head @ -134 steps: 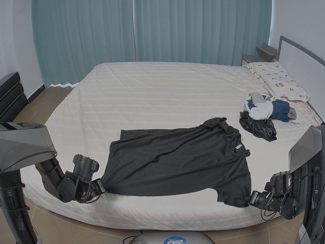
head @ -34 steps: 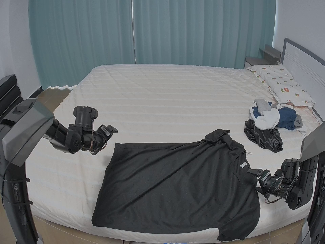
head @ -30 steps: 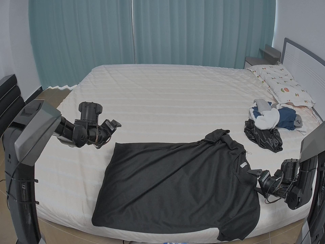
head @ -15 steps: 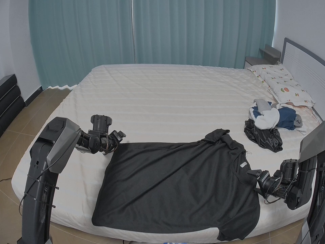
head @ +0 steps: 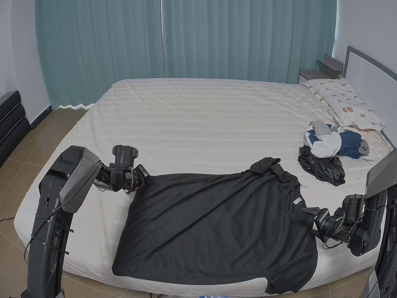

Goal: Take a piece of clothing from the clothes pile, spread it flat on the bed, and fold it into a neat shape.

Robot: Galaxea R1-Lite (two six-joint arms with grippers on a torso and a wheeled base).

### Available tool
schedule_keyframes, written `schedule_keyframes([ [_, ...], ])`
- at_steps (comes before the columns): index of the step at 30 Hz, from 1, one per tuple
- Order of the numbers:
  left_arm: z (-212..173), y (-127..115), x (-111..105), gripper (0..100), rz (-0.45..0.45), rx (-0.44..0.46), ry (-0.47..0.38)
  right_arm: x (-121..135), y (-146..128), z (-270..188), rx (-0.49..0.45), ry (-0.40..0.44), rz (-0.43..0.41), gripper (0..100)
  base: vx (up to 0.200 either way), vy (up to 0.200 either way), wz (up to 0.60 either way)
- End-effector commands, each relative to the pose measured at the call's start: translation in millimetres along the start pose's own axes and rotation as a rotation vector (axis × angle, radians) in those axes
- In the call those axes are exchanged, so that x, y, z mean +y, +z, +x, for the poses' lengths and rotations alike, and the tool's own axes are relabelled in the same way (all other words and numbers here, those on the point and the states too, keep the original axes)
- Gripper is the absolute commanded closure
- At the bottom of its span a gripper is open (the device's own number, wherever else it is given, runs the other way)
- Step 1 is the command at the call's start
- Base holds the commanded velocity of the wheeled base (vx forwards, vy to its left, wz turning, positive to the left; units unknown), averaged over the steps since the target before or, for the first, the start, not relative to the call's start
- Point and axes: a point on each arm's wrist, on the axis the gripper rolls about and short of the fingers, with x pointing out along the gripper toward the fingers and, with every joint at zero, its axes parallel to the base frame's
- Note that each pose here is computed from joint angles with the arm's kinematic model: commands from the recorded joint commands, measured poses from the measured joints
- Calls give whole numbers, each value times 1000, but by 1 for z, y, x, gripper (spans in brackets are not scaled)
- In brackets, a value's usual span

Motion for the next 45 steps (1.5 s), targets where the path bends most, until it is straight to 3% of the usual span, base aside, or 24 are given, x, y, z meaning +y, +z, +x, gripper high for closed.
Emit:
schedule_keyframes([
  [1, -2, 2, 2, 100, -4, -16, 17, 1, 0, 0, -5, 8, -3, 0, 0, 0, 0],
  [5, -3, 9, 3, 100, -21, -88, 20, 1, 0, 0, -5, 8, -3, 0, 0, 0, 0],
  [15, -9, 25, 10, 100, -44, -147, -2, 1, 0, 0, -5, 8, -3, 0, 0, 0, 0],
  [32, -6, 35, 22, 100, -62, -166, 12, 1, 1, 0, -7, 11, -3, 0, 0, 0, 0],
  [33, -6, 35, 22, 0, -62, -166, 12, 1, 1, 0, -6, 10, -3, 0, 0, 0, 0],
  [40, -11, 38, 22, 0, -74, -165, 11, 6, 6, -3, -38, 29, -5, 0, 0, 0, 0],
  [44, -56, 57, 10, 0, -235, -150, -60, 42, 20, -23, -110, 179, 4, 0, 0, 0, 0],
  [45, -56, 57, 10, 0, -235, -150, -60, 42, 20, -23, -110, 179, 4, 0, 0, 0, 0],
])
